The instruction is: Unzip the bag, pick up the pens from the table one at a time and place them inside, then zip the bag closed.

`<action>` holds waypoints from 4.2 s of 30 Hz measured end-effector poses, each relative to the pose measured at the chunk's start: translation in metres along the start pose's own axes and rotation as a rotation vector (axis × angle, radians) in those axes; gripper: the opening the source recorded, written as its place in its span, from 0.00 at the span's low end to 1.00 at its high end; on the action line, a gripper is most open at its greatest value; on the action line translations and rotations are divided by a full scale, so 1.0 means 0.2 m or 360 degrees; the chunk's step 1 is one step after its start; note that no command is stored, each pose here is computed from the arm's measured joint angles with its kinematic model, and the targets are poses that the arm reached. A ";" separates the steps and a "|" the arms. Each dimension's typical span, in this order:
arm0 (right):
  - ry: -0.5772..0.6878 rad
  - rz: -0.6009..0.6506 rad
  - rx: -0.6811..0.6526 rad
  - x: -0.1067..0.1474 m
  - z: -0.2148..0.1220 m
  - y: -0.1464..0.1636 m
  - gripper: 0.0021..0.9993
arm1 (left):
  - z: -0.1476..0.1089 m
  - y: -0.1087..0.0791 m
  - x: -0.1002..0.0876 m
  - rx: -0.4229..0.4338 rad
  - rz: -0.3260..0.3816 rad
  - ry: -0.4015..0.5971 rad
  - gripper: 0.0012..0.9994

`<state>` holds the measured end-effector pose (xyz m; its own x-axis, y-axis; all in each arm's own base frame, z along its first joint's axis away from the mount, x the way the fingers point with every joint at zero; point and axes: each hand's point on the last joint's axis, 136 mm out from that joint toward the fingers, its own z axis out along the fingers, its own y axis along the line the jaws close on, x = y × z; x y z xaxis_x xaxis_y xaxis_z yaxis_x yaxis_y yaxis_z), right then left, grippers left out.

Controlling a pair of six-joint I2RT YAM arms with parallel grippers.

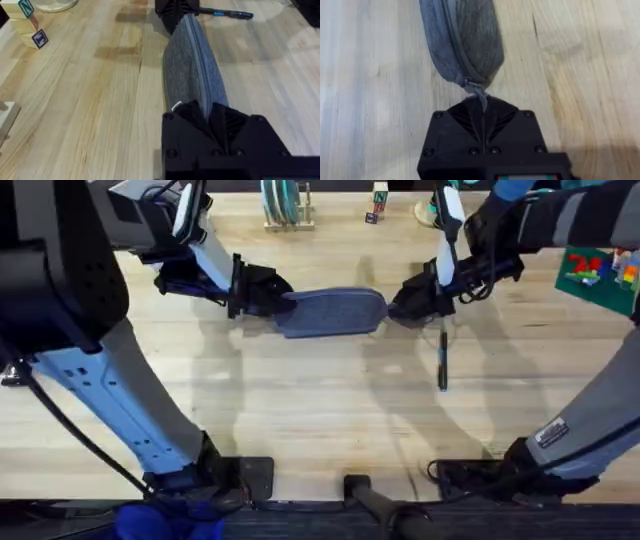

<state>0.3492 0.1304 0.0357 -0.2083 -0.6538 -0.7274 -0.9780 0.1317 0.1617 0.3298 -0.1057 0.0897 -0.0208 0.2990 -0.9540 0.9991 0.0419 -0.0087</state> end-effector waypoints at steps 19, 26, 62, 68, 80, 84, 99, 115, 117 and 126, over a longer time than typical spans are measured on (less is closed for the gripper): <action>0.0038 0.0115 -0.0098 -0.07 -0.08 0.05 0.03 | 0.00 0.00 0.00 0.0001 0.0001 0.0002 0.04; 0.0064 0.0190 -0.0162 -0.12 -0.14 0.09 0.03 | 0.00 0.00 0.00 0.0000 0.0009 0.0004 0.04; -0.0088 0.0133 -0.0268 -0.54 -0.16 0.14 0.03 | 0.00 0.00 0.00 0.0000 0.0015 0.0006 0.04; -0.0075 0.0151 -0.0293 -0.58 -0.13 0.16 0.03 | 0.00 0.00 0.00 0.0000 0.0015 0.0006 0.04; -0.0065 0.0101 -0.0317 -0.70 0.01 0.20 0.03 | 0.01 0.00 0.00 0.0002 0.0019 0.0007 0.04; -0.0056 0.0100 -0.0331 -0.73 0.06 0.22 0.03 | 0.01 0.00 0.00 0.0003 0.0019 0.0007 0.04; -0.0082 0.0044 -0.0321 -0.90 0.23 0.26 0.03 | 0.01 0.00 0.00 0.0006 0.0022 0.0009 0.04; -0.0072 0.0012 -0.0306 -1.00 0.34 0.31 0.03 | 0.01 0.00 0.00 0.0004 0.0025 0.0009 0.04; -0.0073 0.0004 -0.0306 -1.00 0.35 0.31 0.03 | 0.01 0.00 0.00 0.0004 0.0025 0.0009 0.04; -0.0065 -0.0046 -0.0315 -1.03 0.39 0.35 0.03 | 0.01 0.00 0.00 0.0006 0.0021 0.0009 0.04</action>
<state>0.3236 0.3312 0.1447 -0.1842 -0.6240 -0.7594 -0.9633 -0.0386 0.2655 0.3303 -0.1072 0.0885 -0.0081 0.3046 -0.9524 0.9994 0.0345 0.0025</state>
